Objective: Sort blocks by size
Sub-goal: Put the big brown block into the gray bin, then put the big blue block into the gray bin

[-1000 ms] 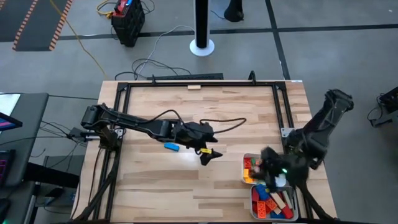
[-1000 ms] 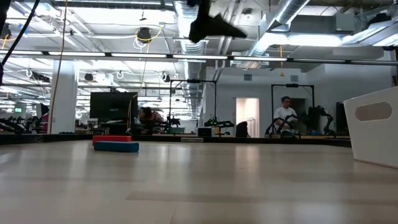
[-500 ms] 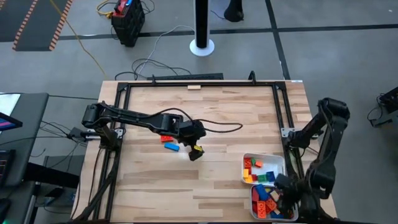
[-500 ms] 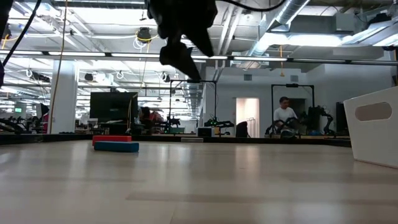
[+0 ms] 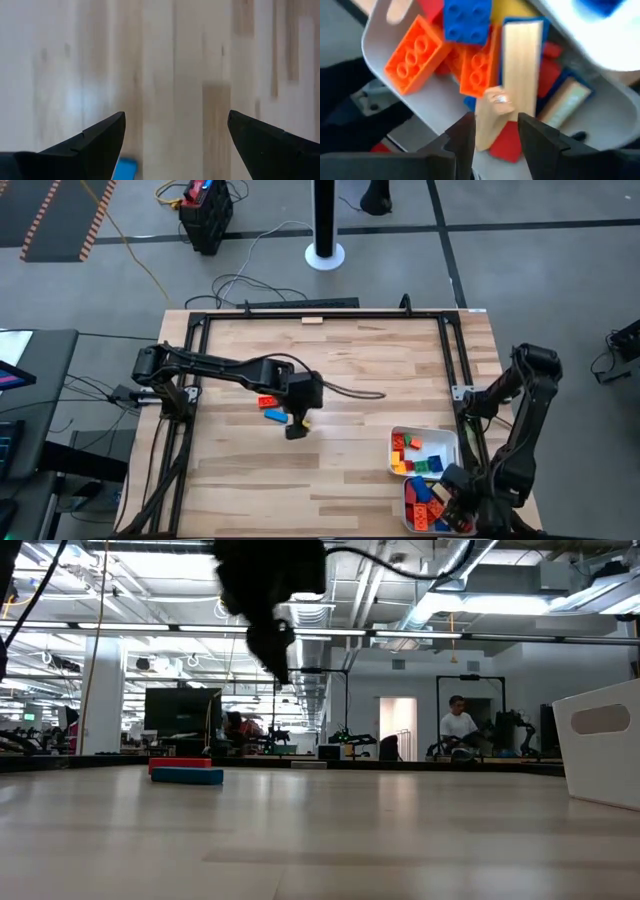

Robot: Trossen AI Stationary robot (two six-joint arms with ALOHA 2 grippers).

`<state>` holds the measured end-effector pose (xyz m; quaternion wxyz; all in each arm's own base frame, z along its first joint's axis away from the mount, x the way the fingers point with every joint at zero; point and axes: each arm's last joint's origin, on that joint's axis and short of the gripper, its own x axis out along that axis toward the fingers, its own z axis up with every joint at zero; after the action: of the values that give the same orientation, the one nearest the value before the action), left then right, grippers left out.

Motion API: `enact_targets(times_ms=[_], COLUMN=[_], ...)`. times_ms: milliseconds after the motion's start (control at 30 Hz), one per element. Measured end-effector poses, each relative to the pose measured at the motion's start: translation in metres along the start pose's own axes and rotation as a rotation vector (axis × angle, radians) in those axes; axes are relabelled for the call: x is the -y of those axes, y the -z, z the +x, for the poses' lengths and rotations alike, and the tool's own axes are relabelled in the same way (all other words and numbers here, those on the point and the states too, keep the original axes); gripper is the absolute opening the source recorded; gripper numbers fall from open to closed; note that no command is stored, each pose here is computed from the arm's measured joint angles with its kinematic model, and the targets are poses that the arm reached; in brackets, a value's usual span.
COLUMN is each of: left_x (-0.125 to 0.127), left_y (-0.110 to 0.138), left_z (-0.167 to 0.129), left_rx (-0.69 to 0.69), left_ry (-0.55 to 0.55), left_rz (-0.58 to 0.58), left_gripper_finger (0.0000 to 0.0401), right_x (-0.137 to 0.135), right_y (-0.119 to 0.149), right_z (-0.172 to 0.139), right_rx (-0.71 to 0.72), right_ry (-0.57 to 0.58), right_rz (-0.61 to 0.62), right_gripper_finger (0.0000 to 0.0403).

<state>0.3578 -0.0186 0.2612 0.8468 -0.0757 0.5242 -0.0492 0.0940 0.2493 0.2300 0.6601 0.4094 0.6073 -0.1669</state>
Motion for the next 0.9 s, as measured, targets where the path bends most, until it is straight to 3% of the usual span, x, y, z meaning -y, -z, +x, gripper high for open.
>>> enact_targets(times_ms=[233,333,467,567,767,900], left_x=[-0.002,-0.008,-0.015,-0.017,-0.019,-0.019], left_y=[0.049,0.069,0.083,0.088,0.096,0.096], left_z=[0.034,0.046,0.055,0.063,0.070,0.070], left_rx=[-0.245,-0.316,-0.351,-0.320,-0.316,-0.313], left_ry=[0.009,-0.055,-0.161,-0.165,-0.156,-0.158], left_rz=[0.144,0.174,0.247,0.272,0.290,0.288], left_gripper_finger=[0.0342,0.0338,0.0323,0.0308,0.0256,0.0180], right_x=[0.010,0.010,0.010,0.008,0.000,-0.006], right_y=[-0.014,-0.019,-0.026,-0.031,-0.036,-0.037], right_z=[-0.026,-0.036,-0.050,-0.059,-0.072,-0.082], right_rx=[0.023,0.054,0.099,0.117,0.128,0.196], right_ry=[0.025,0.070,0.142,0.173,0.146,0.079], right_rz=[0.091,0.097,0.078,0.061,0.041,0.023], right_gripper_finger=[0.0169,0.0163,0.0152,0.0145,0.0133,0.0128])
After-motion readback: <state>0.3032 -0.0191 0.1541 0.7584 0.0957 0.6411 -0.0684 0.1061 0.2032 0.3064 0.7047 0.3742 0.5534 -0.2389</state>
